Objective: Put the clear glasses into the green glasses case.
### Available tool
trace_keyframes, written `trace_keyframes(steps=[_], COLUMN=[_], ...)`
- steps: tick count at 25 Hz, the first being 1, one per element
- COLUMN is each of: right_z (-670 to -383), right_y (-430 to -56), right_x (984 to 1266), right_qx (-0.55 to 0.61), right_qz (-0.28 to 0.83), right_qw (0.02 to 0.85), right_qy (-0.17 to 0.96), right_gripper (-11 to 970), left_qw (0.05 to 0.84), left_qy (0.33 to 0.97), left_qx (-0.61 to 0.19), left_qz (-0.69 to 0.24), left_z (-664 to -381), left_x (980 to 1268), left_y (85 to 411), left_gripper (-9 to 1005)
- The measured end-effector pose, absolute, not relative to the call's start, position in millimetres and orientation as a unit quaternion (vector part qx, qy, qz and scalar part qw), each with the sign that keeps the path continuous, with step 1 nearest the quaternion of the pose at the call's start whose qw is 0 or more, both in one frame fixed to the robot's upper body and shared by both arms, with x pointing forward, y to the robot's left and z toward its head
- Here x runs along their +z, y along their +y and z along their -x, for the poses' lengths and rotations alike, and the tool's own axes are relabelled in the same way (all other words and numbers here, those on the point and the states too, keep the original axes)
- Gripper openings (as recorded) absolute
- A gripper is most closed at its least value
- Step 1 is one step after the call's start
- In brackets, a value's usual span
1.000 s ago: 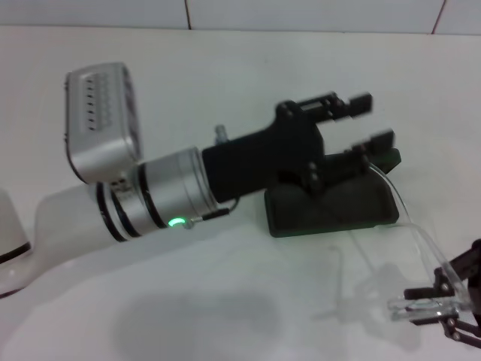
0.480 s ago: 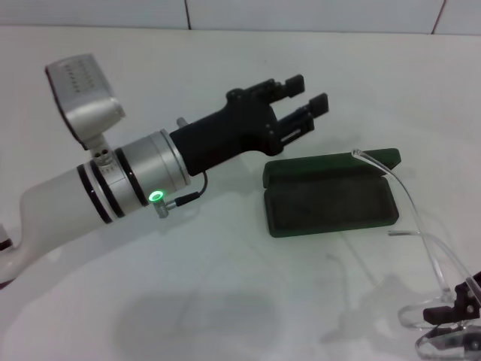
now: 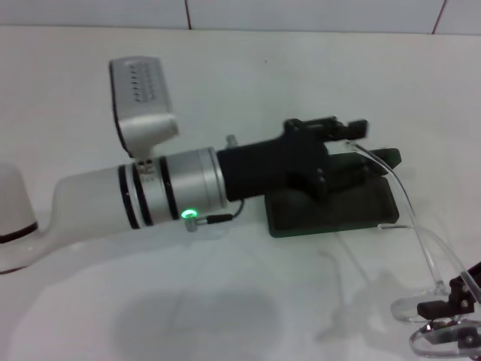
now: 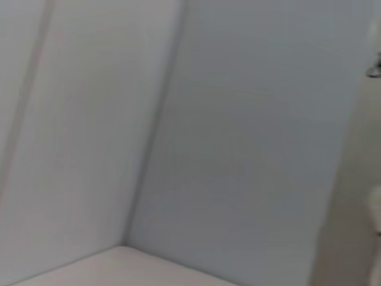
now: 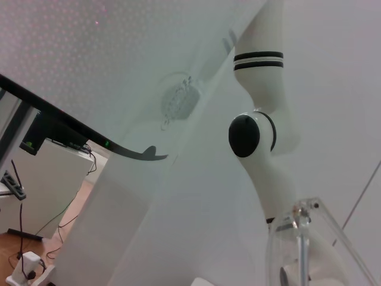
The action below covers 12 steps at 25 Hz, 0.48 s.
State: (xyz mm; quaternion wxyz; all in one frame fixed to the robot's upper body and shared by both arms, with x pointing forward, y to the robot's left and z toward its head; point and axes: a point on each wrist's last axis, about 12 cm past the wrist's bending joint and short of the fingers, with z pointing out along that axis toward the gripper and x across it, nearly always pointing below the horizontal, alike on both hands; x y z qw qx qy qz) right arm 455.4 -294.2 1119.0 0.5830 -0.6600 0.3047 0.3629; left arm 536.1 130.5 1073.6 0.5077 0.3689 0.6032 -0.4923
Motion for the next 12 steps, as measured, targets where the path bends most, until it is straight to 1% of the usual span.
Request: trace_keyframes(steps=[4, 12], right_z=[-458.0, -464.0], right_y=[-292.8, -294.0], right_x=[1118.4, 1118.5], right_qx=[0.363, 0.364], right_qz=[0.658, 0.642], right_qw=[0.583, 0.586], right_qy=[0.310, 0.333], right_gripper=[119, 119], left_qw=[0.508, 0.509], left_qy=[0.580, 0.560], left_qx=[-0.504, -0.514], left_qz=[-0.388, -0.404], left_z=[-528.5, -523.8], left_x=[1079.3, 1083.4], left_y=[121.0, 115.2], left_gripper=[521, 520])
